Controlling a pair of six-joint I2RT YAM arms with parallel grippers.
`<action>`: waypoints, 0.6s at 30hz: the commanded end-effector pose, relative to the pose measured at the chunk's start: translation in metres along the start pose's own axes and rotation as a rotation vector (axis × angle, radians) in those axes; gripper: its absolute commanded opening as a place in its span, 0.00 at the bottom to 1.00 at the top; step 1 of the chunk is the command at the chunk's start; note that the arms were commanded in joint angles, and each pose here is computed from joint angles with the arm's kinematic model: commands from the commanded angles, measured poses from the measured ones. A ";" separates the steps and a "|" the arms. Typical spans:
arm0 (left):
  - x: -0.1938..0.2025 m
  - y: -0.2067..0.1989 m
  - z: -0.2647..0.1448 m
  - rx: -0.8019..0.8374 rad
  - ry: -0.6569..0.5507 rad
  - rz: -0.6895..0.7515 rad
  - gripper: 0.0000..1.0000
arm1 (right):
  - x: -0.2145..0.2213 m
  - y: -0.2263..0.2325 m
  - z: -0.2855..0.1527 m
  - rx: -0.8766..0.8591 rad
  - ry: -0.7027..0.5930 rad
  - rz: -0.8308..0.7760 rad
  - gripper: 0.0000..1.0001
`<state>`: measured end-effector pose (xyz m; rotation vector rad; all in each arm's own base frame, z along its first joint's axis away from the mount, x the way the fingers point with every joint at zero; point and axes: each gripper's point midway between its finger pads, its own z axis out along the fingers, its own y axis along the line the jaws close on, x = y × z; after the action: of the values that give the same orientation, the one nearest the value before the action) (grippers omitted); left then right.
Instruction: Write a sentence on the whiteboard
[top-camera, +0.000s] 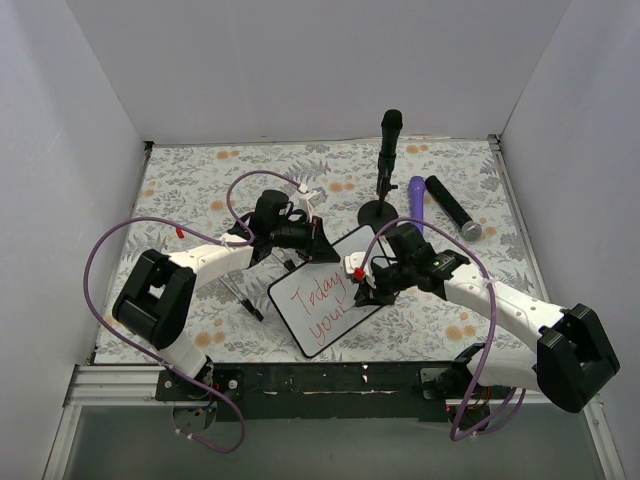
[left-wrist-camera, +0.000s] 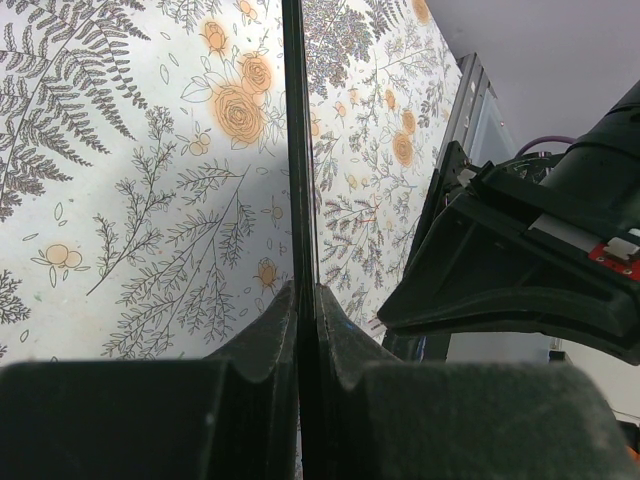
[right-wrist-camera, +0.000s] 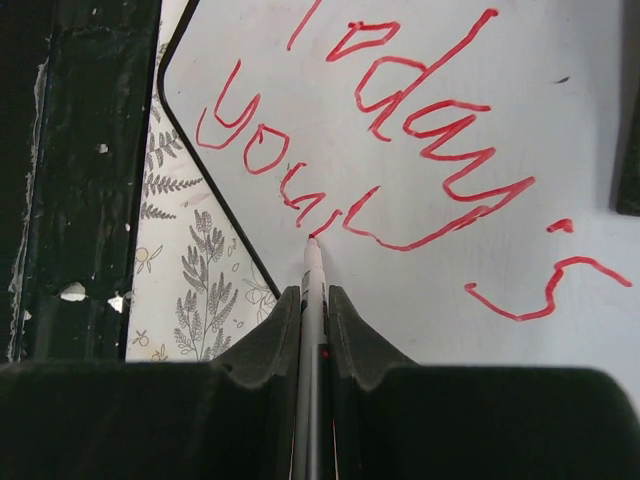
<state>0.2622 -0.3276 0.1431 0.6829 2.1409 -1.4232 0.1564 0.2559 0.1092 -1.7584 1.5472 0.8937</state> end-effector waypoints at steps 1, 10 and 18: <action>-0.019 -0.009 -0.003 0.023 -0.052 0.148 0.00 | 0.010 0.010 0.004 -0.047 0.027 0.009 0.01; -0.019 -0.009 -0.003 0.028 -0.051 0.150 0.00 | 0.006 0.005 0.005 -0.035 0.028 0.003 0.01; -0.019 -0.010 -0.003 0.031 -0.051 0.145 0.00 | -0.012 -0.014 0.001 0.054 -0.014 -0.022 0.01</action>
<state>0.2622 -0.3275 0.1429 0.6828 2.1416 -1.4226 0.1492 0.2531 0.0972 -1.7815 1.6106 0.9173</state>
